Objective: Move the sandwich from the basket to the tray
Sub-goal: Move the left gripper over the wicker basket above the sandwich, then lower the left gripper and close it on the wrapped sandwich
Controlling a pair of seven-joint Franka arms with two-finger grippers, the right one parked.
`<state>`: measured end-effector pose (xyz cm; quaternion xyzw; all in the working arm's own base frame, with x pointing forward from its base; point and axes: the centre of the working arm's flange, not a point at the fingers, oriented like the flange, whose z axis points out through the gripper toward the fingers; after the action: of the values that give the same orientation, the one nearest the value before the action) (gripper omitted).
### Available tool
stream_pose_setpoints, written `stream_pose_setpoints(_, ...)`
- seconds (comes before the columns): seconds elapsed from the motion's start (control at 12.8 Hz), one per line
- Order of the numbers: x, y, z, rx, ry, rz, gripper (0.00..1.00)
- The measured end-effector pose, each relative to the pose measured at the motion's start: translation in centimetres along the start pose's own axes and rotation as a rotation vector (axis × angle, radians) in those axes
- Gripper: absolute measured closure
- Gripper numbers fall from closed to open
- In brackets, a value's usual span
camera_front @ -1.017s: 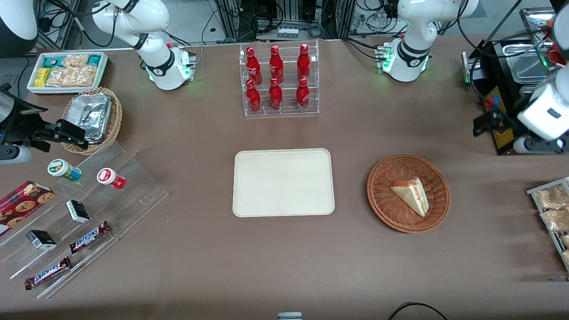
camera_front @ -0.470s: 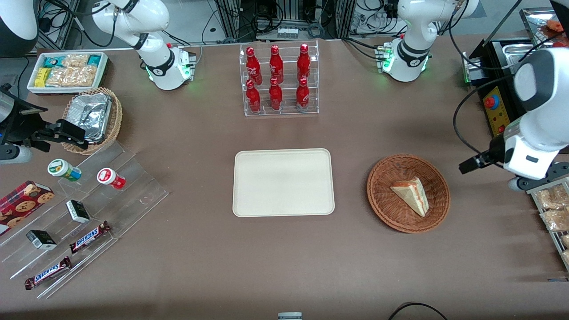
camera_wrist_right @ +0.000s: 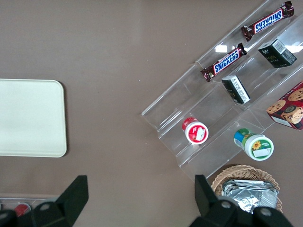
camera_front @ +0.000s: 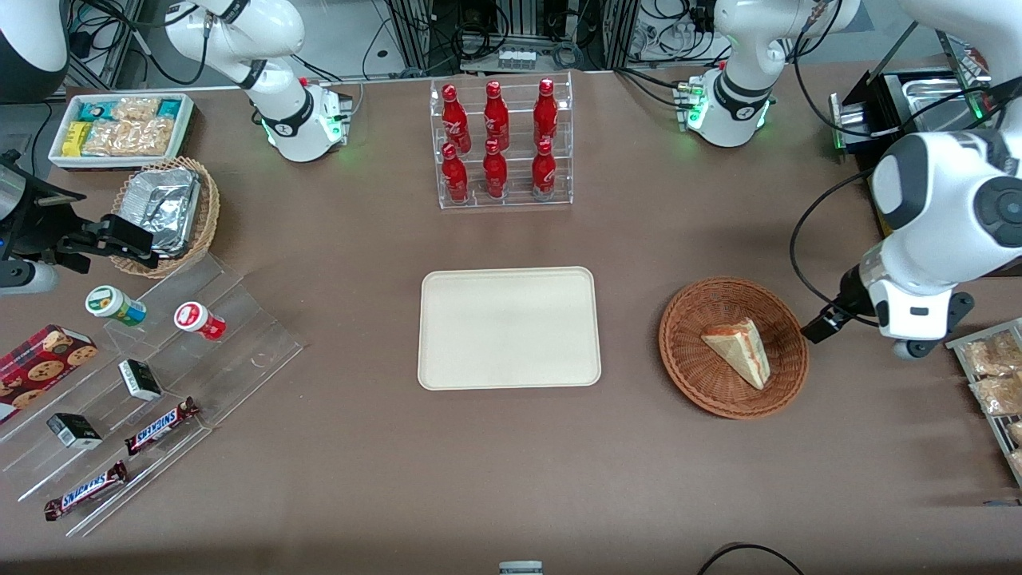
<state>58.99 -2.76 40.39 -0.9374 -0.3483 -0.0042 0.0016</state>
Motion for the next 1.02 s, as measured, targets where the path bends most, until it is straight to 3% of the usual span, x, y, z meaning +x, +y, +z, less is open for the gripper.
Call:
stream_pose_setpoints(0.23, -2.2, 0.9, 3.6, -0.052, 0.045, -0.034, 0.00)
stream_pose_setpoints(0.39, -4.1, 2.2, 5.4, -0.073, 0.056, -0.065, 0.00)
stream_pose_setpoints(1.02, -5.8, 3.9, 10.3, -0.043, 0.023, -0.058, 0.00)
